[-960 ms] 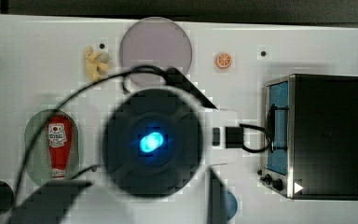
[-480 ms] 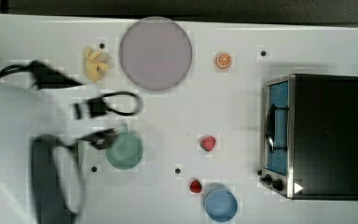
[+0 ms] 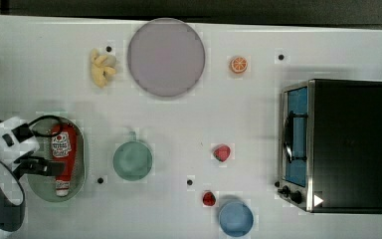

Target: Pick ketchup from strainer and place it on the table

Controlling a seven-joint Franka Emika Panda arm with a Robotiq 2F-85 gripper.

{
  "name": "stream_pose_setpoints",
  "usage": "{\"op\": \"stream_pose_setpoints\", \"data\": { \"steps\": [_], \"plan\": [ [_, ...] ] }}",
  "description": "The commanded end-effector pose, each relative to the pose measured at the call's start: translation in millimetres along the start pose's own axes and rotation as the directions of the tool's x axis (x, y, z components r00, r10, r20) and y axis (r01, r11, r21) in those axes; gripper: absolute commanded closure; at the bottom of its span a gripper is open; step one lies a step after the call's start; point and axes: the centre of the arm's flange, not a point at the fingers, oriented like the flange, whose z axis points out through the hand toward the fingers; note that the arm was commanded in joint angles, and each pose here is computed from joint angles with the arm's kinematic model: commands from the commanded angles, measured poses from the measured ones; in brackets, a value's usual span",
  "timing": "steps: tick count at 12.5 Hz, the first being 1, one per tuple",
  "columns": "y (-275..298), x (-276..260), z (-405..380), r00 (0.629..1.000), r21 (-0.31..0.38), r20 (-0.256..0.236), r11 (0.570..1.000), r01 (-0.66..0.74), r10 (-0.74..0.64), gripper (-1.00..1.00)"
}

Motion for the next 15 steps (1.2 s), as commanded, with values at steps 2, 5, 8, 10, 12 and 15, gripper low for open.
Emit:
{"op": "stream_pose_setpoints", "data": {
  "steps": [2, 5, 8, 10, 12, 15],
  "plan": [
    [-18.6, -3.7, 51.4, 0.998, 0.060, -0.052, 0.997, 0.044, -0.041, -1.00],
    [-19.8, -4.4, 103.9, 0.988, 0.096, -0.112, 0.989, 0.116, -0.105, -1.00],
    [-20.8, -4.7, 153.1, 0.985, 0.134, -0.096, 0.978, 0.159, -0.146, -1.00],
    [-25.9, -1.9, 178.6, 0.988, 0.189, -0.076, 0.971, 0.146, -0.134, -1.00],
    [-29.4, -1.1, 202.0, 0.989, 0.232, -0.059, 0.962, 0.146, -0.136, -1.00],
    [-25.4, 4.1, 234.6, 0.992, 0.244, -0.017, 0.962, 0.123, -0.122, -1.00]
  ]
}}
